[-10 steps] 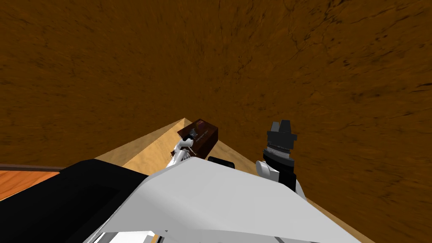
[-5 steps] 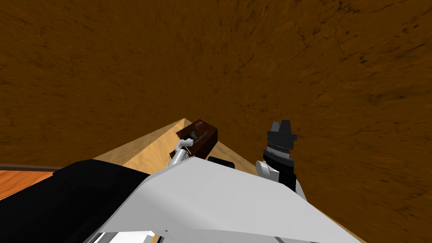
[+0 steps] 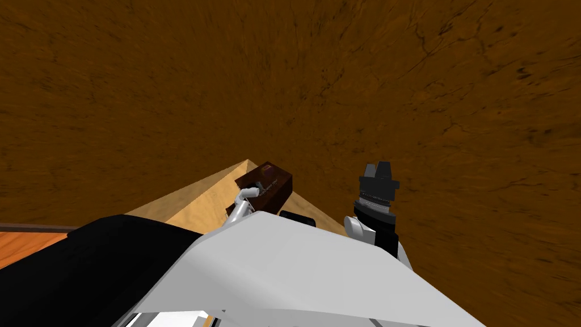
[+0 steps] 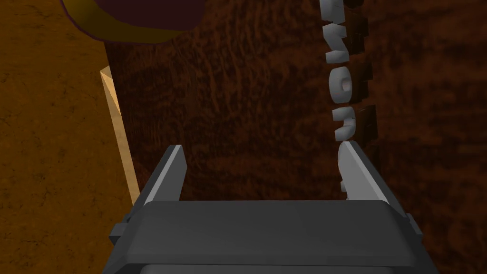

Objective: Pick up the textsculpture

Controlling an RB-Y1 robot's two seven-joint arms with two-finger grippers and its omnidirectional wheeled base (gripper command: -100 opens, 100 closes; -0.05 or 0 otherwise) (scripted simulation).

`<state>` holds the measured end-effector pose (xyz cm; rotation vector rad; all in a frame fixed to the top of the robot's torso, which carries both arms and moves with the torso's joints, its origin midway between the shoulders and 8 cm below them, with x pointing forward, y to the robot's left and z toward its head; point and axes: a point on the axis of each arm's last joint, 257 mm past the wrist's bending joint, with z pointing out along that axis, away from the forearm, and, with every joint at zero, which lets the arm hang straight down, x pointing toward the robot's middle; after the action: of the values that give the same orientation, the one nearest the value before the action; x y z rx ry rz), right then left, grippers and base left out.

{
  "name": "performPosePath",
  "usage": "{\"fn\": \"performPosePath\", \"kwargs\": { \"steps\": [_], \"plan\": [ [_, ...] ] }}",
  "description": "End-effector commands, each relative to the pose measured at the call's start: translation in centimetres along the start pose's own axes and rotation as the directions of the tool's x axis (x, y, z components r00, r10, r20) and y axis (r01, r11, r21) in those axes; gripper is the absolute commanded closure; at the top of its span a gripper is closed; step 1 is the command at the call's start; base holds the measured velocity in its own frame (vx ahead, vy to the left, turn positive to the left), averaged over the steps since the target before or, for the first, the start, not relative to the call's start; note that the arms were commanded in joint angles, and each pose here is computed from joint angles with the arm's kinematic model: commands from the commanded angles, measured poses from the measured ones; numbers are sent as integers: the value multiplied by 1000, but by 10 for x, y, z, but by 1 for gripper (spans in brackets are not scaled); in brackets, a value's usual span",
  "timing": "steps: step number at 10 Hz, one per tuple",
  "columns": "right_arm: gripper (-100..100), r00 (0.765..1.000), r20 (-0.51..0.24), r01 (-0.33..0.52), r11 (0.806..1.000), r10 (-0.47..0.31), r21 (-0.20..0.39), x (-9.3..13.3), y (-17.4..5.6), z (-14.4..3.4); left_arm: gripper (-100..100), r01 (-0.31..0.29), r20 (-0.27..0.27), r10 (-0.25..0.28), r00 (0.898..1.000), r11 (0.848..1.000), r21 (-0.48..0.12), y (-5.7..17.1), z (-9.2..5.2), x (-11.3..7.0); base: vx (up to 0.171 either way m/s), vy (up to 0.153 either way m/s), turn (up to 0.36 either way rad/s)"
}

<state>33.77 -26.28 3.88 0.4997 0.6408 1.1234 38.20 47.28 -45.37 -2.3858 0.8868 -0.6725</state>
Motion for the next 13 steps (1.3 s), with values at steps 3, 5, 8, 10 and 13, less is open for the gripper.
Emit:
{"fn": "performPosePath", "kwargs": {
  "steps": [3, 5, 8, 10, 13],
  "plan": [
    [0, 1000, 0, 0, 1000, 0, 0, 0, 0, 0, -100, 53, 58, -48, 997, 993, -103, 28, 5, -17, 87, -9, 4],
    [0, 1000, 0, 0, 1000, 0, 0, 0, 0, 0, -100, 88, 92, -74, 993, 983, -159, 44, 6, -26, 100, 3, 2],
    [0, 1000, 0, 0, 1000, 0, 0, 0, 0, 0, -100, 156, 156, -118, 981, 953, -260, 73, 4, -42, 119, 3, -2],
    [0, 1000, 0, 0, 1000, 0, 0, 0, 0, 0, -100, 188, 185, -136, 973, 934, -304, 86, 1, -48, 83, 7, -3],
    [0, 1000, 0, 0, 1000, 0, 0, 0, 0, 0, -100, 245, 236, -163, 958, 894, -374, 107, -4, -58, 82, 0, -3]
  ]
}}
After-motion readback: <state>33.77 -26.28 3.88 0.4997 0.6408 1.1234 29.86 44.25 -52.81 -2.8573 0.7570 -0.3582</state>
